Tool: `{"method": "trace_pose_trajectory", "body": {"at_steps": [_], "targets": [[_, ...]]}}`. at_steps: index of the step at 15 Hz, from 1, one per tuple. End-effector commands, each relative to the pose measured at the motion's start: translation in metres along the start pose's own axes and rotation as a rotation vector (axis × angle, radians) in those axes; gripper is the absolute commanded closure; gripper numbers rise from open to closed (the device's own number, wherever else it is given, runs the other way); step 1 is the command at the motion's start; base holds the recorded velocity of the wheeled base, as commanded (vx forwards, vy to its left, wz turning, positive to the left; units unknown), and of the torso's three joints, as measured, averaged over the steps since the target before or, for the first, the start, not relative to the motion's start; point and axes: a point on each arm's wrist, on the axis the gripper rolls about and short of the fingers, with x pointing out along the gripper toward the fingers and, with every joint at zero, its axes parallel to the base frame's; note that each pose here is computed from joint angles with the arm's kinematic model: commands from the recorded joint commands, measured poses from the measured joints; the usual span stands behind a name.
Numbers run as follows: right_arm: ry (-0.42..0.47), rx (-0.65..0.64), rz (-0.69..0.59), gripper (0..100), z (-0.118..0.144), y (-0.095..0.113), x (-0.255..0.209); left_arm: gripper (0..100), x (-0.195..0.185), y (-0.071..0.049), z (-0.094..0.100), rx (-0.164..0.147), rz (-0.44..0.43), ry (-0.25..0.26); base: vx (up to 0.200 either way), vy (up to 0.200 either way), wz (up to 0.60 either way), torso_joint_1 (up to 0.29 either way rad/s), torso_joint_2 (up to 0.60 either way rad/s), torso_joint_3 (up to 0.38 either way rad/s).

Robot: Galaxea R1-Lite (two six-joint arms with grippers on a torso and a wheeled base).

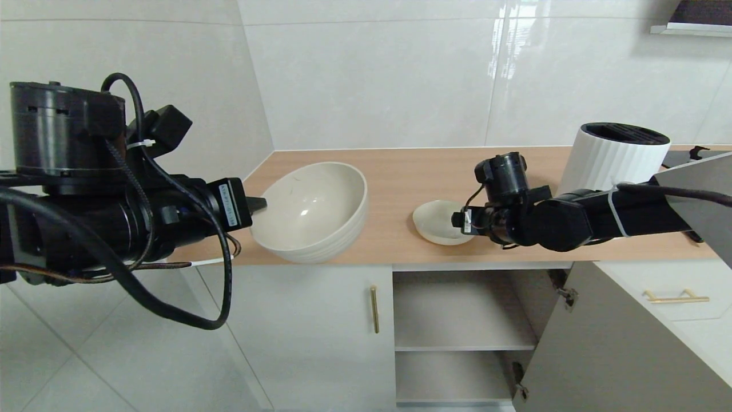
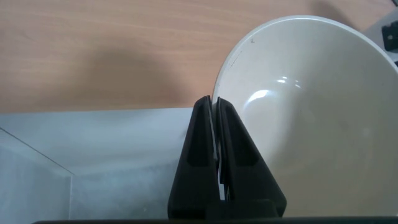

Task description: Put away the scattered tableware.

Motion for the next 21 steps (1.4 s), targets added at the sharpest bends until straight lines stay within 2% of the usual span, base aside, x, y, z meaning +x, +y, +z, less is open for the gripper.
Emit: {"method": "trace_pose_trajectory", "body": {"at_steps": [1, 5, 6, 13, 15, 17, 19, 21], "targets": [[0.006, 0.001, -0.002, 0, -0.002, 0.001, 0.004, 100, 0.001, -0.001, -0.001, 0.001, -0.001, 0.005, 0.000, 0.000, 0.00, 0.000, 0.00, 0.000], [0.012, 0.005, -0.002, 0, -0.005, 0.002, 0.011, 100, 0.001, -0.006, -0.006, 0.011, -0.022, 0.019, 0.000, 0.000, 0.00, 0.000, 0.00, 0.000], [0.015, 0.004, -0.002, 100, -0.006, 0.002, 0.012, 100, 0.000, -0.007, -0.005, 0.012, -0.024, 0.017, 0.000, 0.000, 0.00, 0.000, 0.00, 0.000], [-0.008, 0.053, 0.009, 100, 0.005, -0.003, 0.005, 100, -0.001, -0.007, -0.005, 0.010, -0.024, 0.014, 0.000, 0.000, 0.00, 0.000, 0.00, 0.000], [-0.037, 0.078, 0.043, 100, 0.017, -0.002, -0.025, 100, -0.001, -0.007, -0.005, 0.010, -0.025, 0.016, 0.000, 0.000, 0.00, 0.000, 0.00, 0.000], [-0.067, 0.093, 0.065, 100, 0.028, -0.010, -0.055, 100, -0.003, -0.007, -0.005, 0.012, -0.027, 0.013, 0.000, 0.000, 0.00, 0.000, 0.00, 0.000], [-0.092, 0.104, 0.089, 100, 0.036, -0.023, -0.089, 100, -0.004, -0.008, -0.007, 0.034, -0.032, 0.016, 0.000, 0.000, 0.00, 0.000, 0.00, 0.000], [-0.056, 0.086, 0.132, 100, 0.034, -0.033, -0.122, 100, -0.007, -0.012, -0.008, 0.051, -0.047, 0.017, 0.000, 0.000, 0.00, 0.000, 0.00, 0.000]]}}
